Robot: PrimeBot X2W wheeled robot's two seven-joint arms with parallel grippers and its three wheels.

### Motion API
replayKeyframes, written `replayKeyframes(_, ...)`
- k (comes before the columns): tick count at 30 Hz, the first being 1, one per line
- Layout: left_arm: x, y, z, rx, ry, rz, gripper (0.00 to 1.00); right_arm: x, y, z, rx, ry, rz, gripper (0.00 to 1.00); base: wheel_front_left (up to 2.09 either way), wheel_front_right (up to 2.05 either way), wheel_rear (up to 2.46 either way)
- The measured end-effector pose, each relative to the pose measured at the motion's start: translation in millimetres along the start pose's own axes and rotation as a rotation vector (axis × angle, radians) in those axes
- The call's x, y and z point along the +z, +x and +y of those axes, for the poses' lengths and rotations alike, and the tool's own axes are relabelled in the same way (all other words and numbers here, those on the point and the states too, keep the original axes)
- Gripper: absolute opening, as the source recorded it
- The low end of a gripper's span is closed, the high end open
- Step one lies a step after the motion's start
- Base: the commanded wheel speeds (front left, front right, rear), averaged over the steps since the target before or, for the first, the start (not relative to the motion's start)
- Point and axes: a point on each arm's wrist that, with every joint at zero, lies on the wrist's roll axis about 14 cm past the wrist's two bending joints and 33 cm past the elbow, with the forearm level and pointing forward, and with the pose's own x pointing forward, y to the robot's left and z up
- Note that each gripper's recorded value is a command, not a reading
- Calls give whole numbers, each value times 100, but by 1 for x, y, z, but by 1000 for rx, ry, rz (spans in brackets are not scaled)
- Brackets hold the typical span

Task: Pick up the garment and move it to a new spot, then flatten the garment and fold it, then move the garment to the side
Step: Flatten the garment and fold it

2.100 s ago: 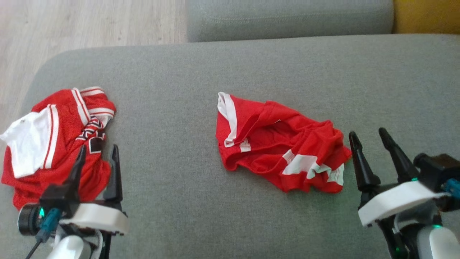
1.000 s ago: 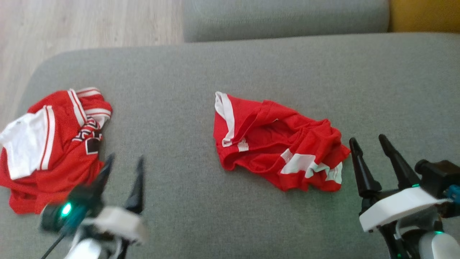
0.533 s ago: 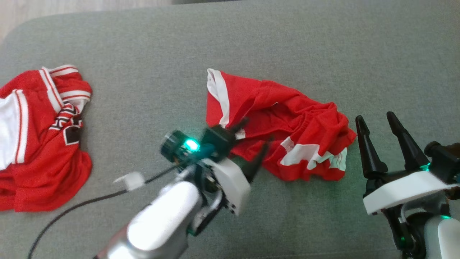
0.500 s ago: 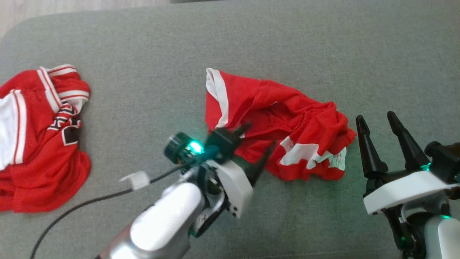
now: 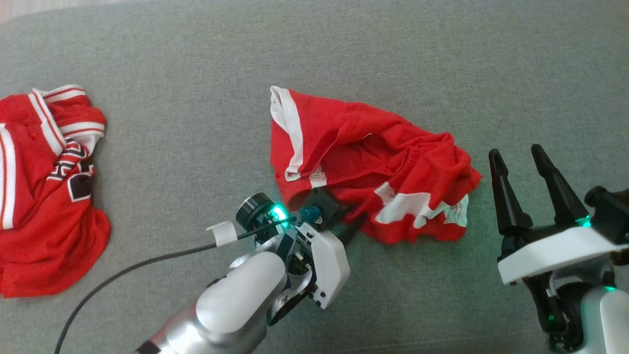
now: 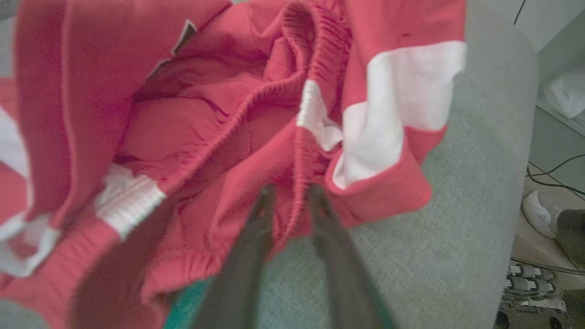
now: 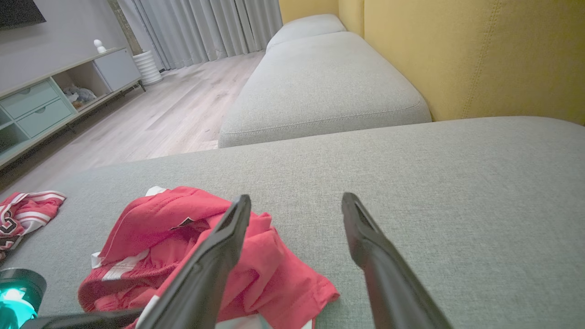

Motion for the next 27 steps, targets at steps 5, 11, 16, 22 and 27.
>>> replayKeyframes(5,0,6,-1,-4,-2,-21,0,1,0,-4,-10,10,-10,100,0,0,0)
replayKeyframes(11,41,-1,10,34,8,-171,0,4,-3,-6,-16,15,-18,100,0,0,0)
replayKeyframes(16,74,-21,27,109,-27,-287,0,9,-7,-4,-11,17,-34,100,0,0,0)
replayKeyframes(22,86,-52,55,207,-116,-366,0,13,-8,-1,-1,23,-47,100,0,0,0)
replayKeyframes(27,47,-85,79,334,-250,-337,0,13,-10,-2,-4,30,-49,100,0,0,0)
